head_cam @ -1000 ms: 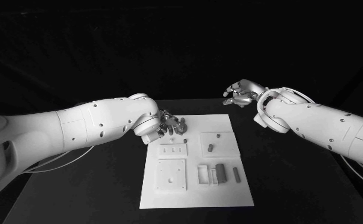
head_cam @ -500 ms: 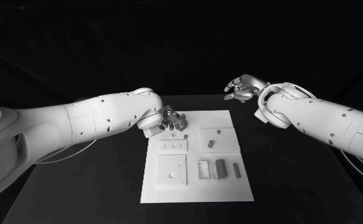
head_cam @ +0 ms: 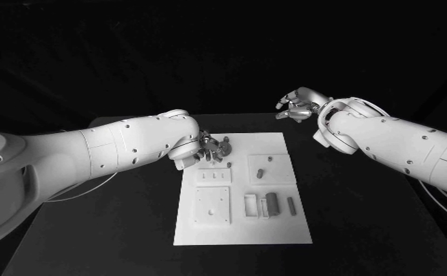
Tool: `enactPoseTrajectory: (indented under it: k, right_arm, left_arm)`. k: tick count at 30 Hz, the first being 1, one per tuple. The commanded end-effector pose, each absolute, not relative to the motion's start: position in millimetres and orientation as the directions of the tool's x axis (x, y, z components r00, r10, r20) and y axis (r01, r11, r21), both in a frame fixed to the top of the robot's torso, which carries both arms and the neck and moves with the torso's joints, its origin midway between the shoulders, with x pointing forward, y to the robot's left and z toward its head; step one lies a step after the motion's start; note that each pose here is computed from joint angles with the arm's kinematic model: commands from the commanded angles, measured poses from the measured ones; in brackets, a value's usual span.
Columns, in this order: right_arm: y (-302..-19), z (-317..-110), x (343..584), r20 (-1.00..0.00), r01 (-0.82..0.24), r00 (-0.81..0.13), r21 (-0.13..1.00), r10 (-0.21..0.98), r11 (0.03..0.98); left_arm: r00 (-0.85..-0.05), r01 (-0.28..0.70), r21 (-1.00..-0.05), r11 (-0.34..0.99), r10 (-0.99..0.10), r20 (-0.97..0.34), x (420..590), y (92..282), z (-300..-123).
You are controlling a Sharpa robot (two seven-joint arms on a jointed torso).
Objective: Assemble the parts on the task board
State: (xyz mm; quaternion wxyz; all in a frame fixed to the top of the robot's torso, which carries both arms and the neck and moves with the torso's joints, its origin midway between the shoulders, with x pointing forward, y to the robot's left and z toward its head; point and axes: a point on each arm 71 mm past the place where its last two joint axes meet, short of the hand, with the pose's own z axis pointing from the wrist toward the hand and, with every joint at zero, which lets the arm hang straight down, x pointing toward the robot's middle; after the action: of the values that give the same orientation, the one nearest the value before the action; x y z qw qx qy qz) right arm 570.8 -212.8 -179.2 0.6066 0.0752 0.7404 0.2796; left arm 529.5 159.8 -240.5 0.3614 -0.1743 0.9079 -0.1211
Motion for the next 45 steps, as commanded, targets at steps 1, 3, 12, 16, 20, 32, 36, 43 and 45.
enactPoseTrajectory:
  k: [1, 3, 12, 16, 20, 32, 36, 43, 45]
  right_arm:
    - [-212, -179, 571, -0.856, -0.23, -0.258, 0.504, 0.447, 0.833]
    - [-212, -179, 571, -0.856, -0.23, -0.259, 0.504, 0.447, 0.832]
    - [-212, -180, 571, -0.856, -0.229, -0.264, 0.503, 0.445, 0.833]
    - [-210, -180, 571, -0.855, -0.231, -0.27, 0.504, 0.443, 0.832]
    - [-211, -180, 571, -0.855, -0.23, -0.27, 0.503, 0.442, 0.833]
    - [-210, -180, 571, -0.855, -0.231, -0.272, 0.503, 0.441, 0.833]
    - [-210, -180, 571, -0.855, -0.232, -0.275, 0.504, 0.441, 0.832]
    - [-207, -181, 571, -0.854, -0.235, -0.28, 0.504, 0.439, 0.831]
    - [-207, -181, 571, -0.854, -0.235, -0.28, 0.504, 0.439, 0.831]
  left_arm:
    - [-0.676, -0.22, -0.331, 0.917, -0.388, -0.626, 528.5, 160.9, -244.3]
    - [-0.675, -0.224, -0.329, 0.917, -0.39, -0.627, 527.1, 162.7, -247.9]
    - [-0.687, -0.237, -0.319, 0.918, -0.391, -0.612, 519.1, 166.7, -265.0]
    - [-0.686, -0.249, -0.318, 0.915, -0.398, -0.609, 516.3, 169.9, -271.9]
    - [-0.687, -0.248, -0.314, 0.916, -0.395, -0.61, 515.1, 170.8, -274.1]
    - [-0.675, -0.242, -0.308, 0.92, -0.387, -0.628, 515.3, 173.9, -274.5]
    - [-0.678, -0.201, -0.284, 0.937, -0.343, -0.65, 514.6, 171.0, -273.7]
    - [-0.681, -0.172, -0.262, 0.95, -0.306, -0.666, 513.5, 169.3, -274.0]
    - [-0.681, -0.171, -0.262, 0.95, -0.306, -0.665, 513.4, 169.2, -274.0]
